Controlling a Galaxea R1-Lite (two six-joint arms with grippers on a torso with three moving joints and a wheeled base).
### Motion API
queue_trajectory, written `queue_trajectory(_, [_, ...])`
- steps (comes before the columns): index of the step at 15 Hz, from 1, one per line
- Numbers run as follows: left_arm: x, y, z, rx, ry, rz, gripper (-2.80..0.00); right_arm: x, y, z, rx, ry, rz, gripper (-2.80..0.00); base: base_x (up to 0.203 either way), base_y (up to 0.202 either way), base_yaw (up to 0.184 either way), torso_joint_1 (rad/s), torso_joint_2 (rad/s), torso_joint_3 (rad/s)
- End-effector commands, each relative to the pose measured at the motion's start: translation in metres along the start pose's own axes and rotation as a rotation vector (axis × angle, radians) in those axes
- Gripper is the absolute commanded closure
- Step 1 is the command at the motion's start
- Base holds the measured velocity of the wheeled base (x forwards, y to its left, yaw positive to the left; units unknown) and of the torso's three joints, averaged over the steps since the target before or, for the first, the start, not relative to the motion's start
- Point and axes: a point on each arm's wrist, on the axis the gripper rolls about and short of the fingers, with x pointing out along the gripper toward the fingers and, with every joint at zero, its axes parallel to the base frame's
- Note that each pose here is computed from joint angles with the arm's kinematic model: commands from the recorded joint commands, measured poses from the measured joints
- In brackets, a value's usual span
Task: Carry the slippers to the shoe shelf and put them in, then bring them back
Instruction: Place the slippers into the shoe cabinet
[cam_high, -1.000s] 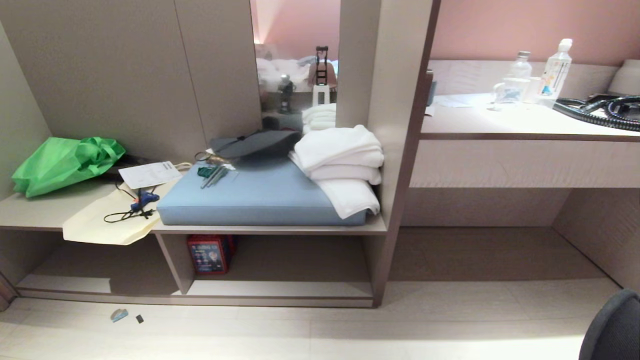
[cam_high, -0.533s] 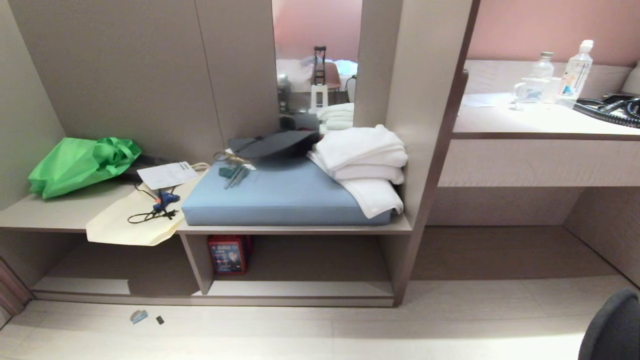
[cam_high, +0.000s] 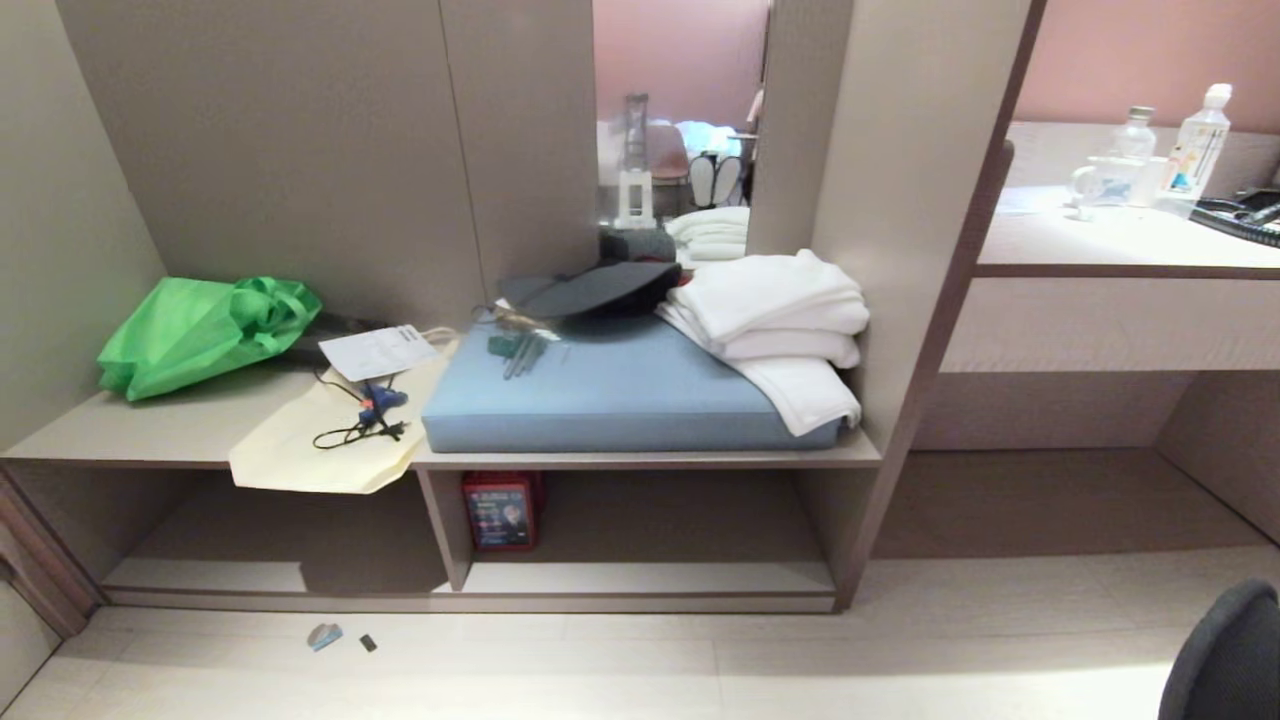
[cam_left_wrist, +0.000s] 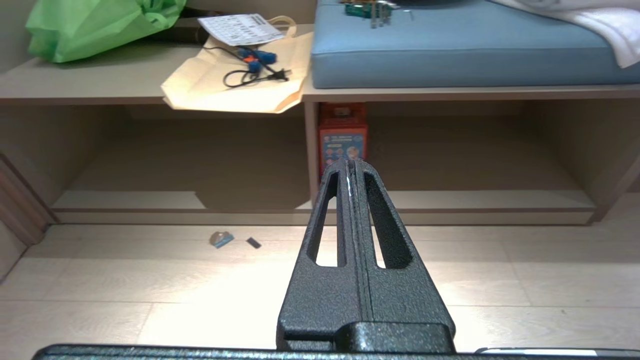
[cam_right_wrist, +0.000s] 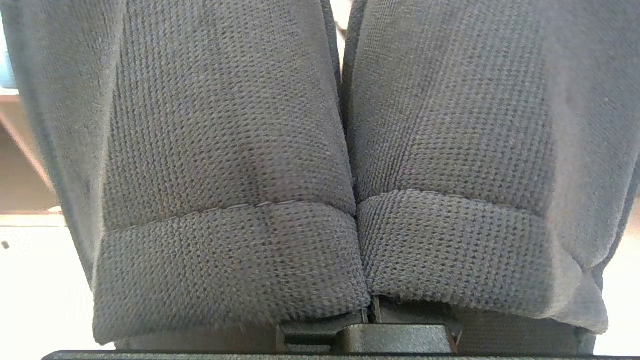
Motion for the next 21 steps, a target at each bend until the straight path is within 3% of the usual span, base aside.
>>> queue_trajectory(1, [0.0,0.0,0.0,0.0,0.0,0.0,0.0,0.0001,0.0,0.0001,0.0,0.001,0.0,0.0,0.0,0.19,-0.002,0.006,0.0,0.006])
queue_trajectory(4, [0.0001,0.0,0.0,0.0,0.001,0.0,0.0,0.0001,0.0,0.0001,-0.001,0.001,0.0,0.0,0.0,0.137,-0.003,0.0,0.01,0.006])
queue_trajectory(14, [0.0001,0.0,0.0,0.001,0.001,0.0,0.0,0.0001,0.0,-0.0001,0.0,0.002,0.0,0.0,0.0,0.0,0.0,0.0,0.0,0.0])
queue_trajectory(21, [0.0,0.0,0.0,0.001,0.0,0.0,0.0,0.0001,0.0,0.0001,-0.001,0.001,0.0,0.0,0.0,0.0,0.0,0.003,0.0,-0.175])
